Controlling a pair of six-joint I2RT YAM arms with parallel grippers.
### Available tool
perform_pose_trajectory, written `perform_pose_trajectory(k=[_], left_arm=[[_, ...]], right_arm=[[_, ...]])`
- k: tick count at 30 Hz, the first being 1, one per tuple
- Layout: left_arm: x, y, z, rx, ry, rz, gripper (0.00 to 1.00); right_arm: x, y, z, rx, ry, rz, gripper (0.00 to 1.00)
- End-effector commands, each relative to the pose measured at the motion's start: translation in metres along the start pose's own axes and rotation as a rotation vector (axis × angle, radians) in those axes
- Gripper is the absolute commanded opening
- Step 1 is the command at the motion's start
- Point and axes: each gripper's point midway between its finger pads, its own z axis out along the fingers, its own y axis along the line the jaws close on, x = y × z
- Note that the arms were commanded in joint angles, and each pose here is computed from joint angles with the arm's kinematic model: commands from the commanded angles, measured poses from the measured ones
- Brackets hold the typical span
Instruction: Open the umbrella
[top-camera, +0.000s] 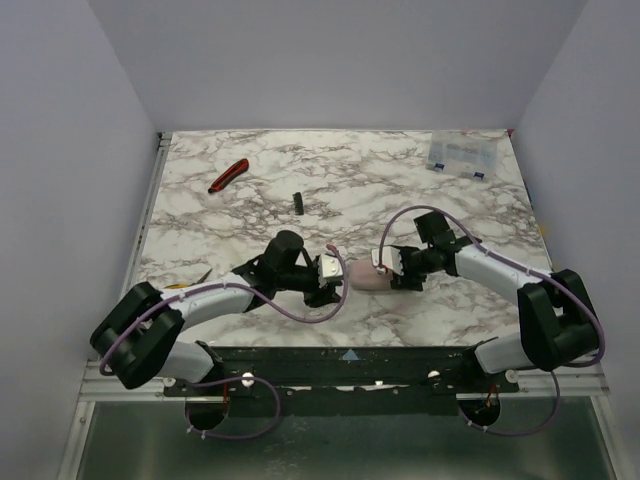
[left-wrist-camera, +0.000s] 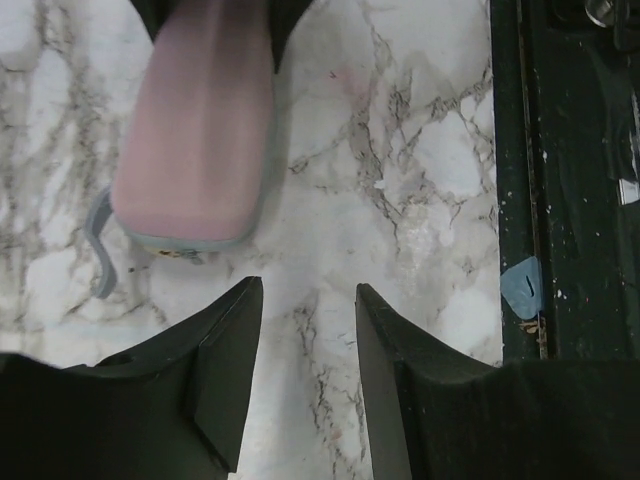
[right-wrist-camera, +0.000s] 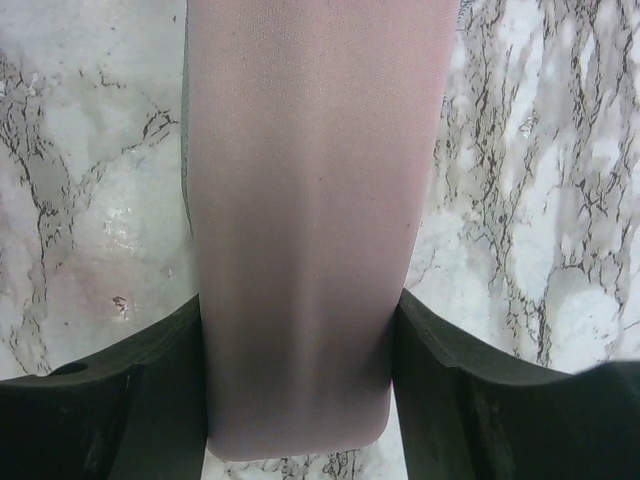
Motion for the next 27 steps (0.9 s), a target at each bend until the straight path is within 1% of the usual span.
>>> perform_pose_trajectory(k=[1, 5, 9, 11, 17, 24, 27], left_arm=[[0.024, -0.009, 0.029, 0.004, -0.039, 0.049, 0.43], [0.036, -0.005, 0.037, -0.044, -0.054, 0.036, 0.42], [0.044, 0.015, 0.043, -0.127, -0.011, 0.017, 0.4], [0.045, 0.021, 0.048, -0.143, 0.0, 0.009, 0.4], [0.056, 0.03, 0.069, -0.155, 0.02, -0.009, 0.37], [0.052, 0.035, 0.078, -0.169, 0.004, -0.001, 0.35], [0.051, 0.035, 0.079, -0.171, -0.007, -0.002, 0.31]], right_arm=[[0.023, 0.046, 0.004, -0.139, 0.047, -0.015, 0.48], [0.019, 0.045, 0.002, -0.142, 0.037, -0.033, 0.47], [0.019, 0.045, 0.002, -0.15, 0.035, -0.037, 0.45], [0.019, 0.045, 0.001, -0.149, 0.036, -0.039, 0.45], [0.02, 0.046, 0.001, -0.145, 0.044, -0.036, 0.44], [0.021, 0.049, 0.004, -0.157, 0.039, -0.036, 0.42], [0.02, 0.048, 0.004, -0.159, 0.034, -0.036, 0.41]])
